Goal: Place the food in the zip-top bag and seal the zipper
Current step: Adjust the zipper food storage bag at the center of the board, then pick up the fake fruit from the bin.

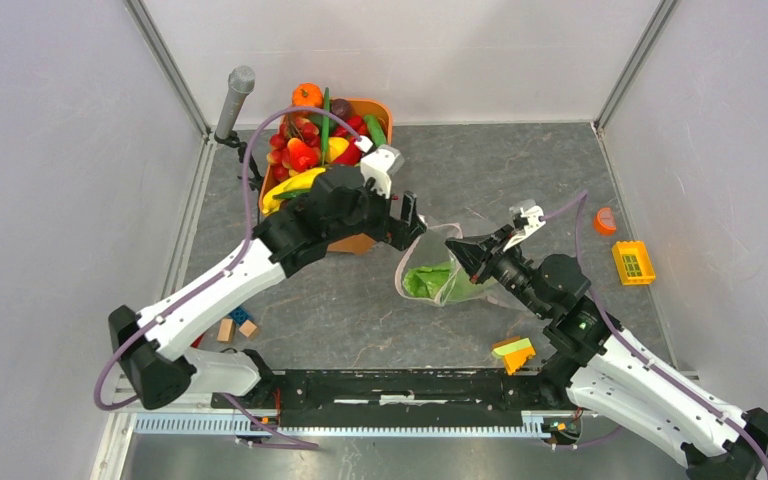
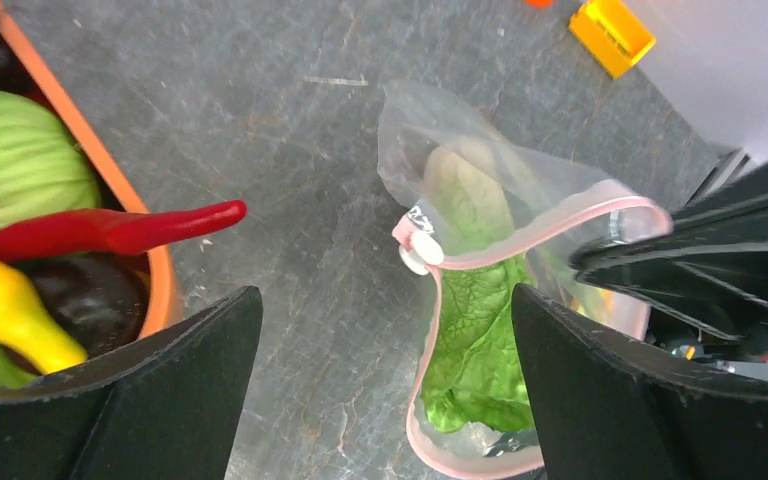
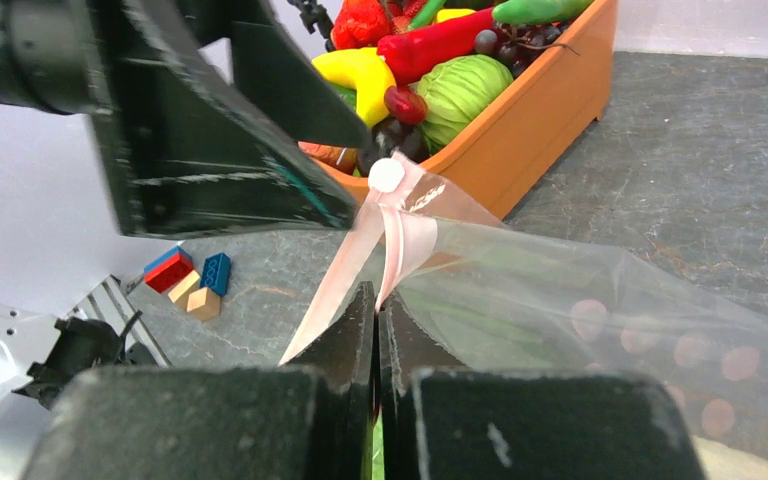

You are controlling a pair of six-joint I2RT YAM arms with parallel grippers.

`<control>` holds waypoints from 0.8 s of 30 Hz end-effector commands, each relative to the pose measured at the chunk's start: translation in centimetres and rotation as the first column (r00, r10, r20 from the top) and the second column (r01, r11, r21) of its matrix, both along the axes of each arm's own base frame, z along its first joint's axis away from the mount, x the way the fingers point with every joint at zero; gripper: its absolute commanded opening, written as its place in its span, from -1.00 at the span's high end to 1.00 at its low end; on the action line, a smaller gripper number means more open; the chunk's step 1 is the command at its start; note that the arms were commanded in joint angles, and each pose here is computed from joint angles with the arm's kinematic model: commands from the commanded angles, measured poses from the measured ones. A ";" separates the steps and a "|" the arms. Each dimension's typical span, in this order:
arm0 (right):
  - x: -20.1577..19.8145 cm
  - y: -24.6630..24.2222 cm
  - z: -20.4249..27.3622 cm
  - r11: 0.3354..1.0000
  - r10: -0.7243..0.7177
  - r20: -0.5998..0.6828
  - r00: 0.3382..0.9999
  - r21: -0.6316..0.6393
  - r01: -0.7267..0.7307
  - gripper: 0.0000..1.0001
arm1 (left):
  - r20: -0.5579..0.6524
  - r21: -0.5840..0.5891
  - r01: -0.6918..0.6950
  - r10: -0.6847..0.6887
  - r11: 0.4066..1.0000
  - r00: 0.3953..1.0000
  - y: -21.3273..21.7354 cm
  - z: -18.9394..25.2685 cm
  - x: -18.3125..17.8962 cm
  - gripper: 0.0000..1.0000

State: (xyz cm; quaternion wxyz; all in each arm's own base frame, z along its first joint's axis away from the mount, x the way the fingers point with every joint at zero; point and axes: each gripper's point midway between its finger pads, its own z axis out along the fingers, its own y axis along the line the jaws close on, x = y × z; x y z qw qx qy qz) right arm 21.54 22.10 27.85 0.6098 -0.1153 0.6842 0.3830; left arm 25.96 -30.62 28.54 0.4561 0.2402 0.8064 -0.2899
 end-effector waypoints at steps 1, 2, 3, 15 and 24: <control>0.3 0.0 0.6 0.995 -0.023 0.012 1.000 0.093 0.021 1.00 | 0.111 -0.006 -0.075 0.075 0.997 0.991 3.3 3.2 0.0 -1.00; 0.3 0.1 0.5 0.995 -0.018 0.011 1.000 0.096 0.017 1.00 | 0.124 0.005 -0.101 0.099 0.995 0.987 4.1 3.4 0.2 -1.00; 0.3 0.1 0.5 0.995 -0.015 0.012 1.000 0.097 0.014 1.00 | 0.137 0.017 -0.126 0.122 0.992 0.983 5.0 3.6 0.5 -1.00; 0.1 -0.2 0.1 0.995 -0.022 0.008 1.000 0.098 0.021 1.00 | -0.036 0.047 -0.404 0.406 0.913 0.913 11.1 -1.2 6.1 -1.00; -0.1 -0.4 0.2 0.994 -0.027 0.006 1.000 0.106 0.027 1.00 | -0.071 0.038 -0.439 0.441 0.898 0.895 10.2 -3.7 7.9 -0.62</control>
